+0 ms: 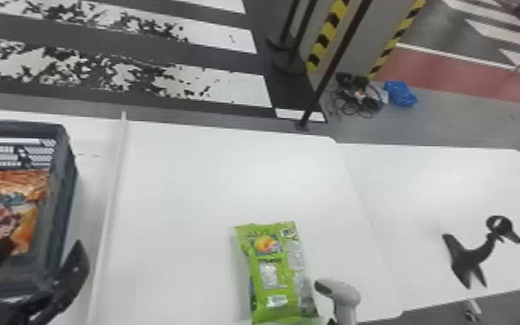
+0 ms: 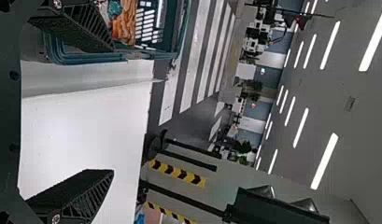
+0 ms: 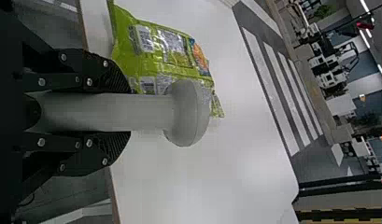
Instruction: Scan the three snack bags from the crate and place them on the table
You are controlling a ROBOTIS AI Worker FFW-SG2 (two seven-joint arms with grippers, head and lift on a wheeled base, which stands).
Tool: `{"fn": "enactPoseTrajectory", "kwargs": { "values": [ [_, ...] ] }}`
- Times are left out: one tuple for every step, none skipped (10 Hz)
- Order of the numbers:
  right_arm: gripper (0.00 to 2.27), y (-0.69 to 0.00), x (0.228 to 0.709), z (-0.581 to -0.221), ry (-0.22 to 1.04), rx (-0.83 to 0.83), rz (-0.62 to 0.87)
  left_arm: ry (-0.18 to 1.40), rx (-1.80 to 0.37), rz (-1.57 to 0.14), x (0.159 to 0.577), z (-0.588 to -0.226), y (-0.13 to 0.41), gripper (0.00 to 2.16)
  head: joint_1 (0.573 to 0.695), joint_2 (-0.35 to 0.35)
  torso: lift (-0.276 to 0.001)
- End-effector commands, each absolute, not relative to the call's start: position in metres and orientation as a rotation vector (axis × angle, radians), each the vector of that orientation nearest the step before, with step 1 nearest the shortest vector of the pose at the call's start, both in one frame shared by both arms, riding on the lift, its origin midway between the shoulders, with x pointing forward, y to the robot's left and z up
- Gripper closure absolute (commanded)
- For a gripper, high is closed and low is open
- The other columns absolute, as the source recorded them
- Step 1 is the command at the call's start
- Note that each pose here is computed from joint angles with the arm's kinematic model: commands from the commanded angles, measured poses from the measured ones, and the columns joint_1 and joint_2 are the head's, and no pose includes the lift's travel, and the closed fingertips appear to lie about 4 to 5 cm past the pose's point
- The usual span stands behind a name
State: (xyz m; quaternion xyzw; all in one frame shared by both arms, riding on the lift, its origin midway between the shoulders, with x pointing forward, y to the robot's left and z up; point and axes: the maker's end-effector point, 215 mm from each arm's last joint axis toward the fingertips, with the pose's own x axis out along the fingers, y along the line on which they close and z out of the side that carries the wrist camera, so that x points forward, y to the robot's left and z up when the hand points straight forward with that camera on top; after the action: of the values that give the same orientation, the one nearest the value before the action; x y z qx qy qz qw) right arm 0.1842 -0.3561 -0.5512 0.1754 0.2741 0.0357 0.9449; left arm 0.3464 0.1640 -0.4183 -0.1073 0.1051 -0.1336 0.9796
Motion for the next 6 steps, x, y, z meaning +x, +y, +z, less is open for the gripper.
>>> {"fn": "enactPoseTrajectory", "kwargs": {
  "values": [
    [2.22,-0.374,0.215,-0.545,0.554,0.354,0.062,0.212,-0.213,-0.273,0.344,-0.417,0.163,0.07,0.695,-0.350,-0.037],
    [2.22,-0.383,0.231,-0.546,0.567,0.367,0.052,0.212,-0.210,-0.276,0.341,-0.416,0.161,0.07,0.695,-0.350,-0.037],
    [2.22,-0.387,0.246,-0.542,0.578,0.368,0.056,0.210,-0.207,-0.273,0.338,-0.414,0.163,0.07,0.695,-0.350,-0.037],
    [2.22,-0.390,0.260,-0.537,0.570,0.355,0.061,0.213,-0.203,-0.272,0.335,-0.415,0.165,0.07,0.695,-0.350,-0.037],
    [2.22,-0.394,0.272,-0.536,0.576,0.338,0.064,0.218,-0.200,-0.275,0.333,-0.417,0.166,0.07,0.695,-0.350,-0.037],
    [2.22,-0.394,0.280,-0.534,0.574,0.331,0.065,0.226,-0.197,-0.281,0.327,-0.418,0.168,0.07,0.695,-0.350,-0.037]
  ]
}}
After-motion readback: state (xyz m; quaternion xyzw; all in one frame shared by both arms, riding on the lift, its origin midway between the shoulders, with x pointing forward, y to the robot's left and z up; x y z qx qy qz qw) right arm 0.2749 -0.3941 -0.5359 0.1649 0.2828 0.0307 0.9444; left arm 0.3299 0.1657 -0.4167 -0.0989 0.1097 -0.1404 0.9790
